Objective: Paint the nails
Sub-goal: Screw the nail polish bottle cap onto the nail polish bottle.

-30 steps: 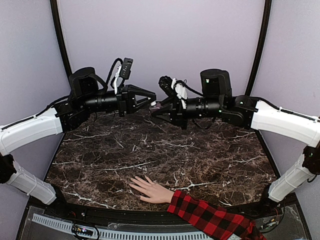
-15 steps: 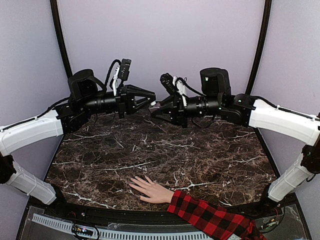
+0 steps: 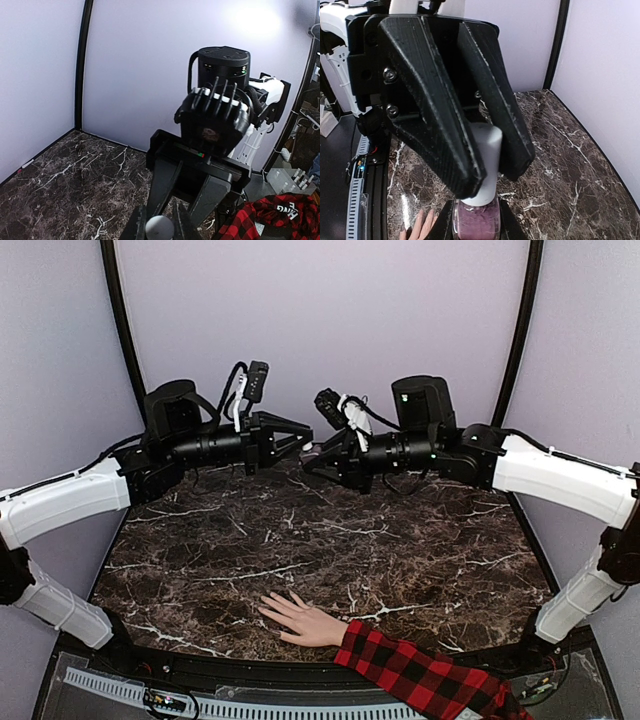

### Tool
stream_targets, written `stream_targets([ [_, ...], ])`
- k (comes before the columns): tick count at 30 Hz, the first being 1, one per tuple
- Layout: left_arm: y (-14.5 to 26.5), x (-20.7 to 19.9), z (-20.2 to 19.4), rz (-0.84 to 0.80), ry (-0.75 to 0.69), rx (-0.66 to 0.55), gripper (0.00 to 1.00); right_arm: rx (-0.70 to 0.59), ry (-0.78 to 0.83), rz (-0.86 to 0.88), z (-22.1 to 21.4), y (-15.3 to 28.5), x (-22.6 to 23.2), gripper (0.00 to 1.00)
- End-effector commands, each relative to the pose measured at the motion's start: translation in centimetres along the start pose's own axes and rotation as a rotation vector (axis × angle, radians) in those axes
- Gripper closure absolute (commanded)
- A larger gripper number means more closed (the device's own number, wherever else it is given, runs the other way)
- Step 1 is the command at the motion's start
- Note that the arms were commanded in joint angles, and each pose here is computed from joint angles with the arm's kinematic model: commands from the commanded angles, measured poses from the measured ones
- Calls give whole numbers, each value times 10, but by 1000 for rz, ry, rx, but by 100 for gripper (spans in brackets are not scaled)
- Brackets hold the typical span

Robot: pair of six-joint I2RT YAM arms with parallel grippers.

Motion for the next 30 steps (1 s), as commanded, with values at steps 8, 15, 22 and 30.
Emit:
stream_targets([
  [8, -13, 31, -33, 248, 209, 38, 100, -208, 113, -330, 46, 2, -13, 100],
  [15, -14, 34, -44, 283, 203, 43, 100, -217, 105, -346, 54, -2, -13, 100],
  [22, -16, 16, -40, 115, 125, 20, 100, -222, 100, -149, 55, 4, -4, 100],
  [30, -14, -6, -35, -88, 81, -17, 100, -248, 147, 75, 60, 23, 17, 100],
])
Point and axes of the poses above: each gripper's point midway between its finger pads, its own y axis back along the fingers, its own x axis along the line the jaws close on, z = x × y, the point moved 7 cm from there along y, back along the fingers, and after that the axes turned 14 degrees about -y, right-handed, at the moved point
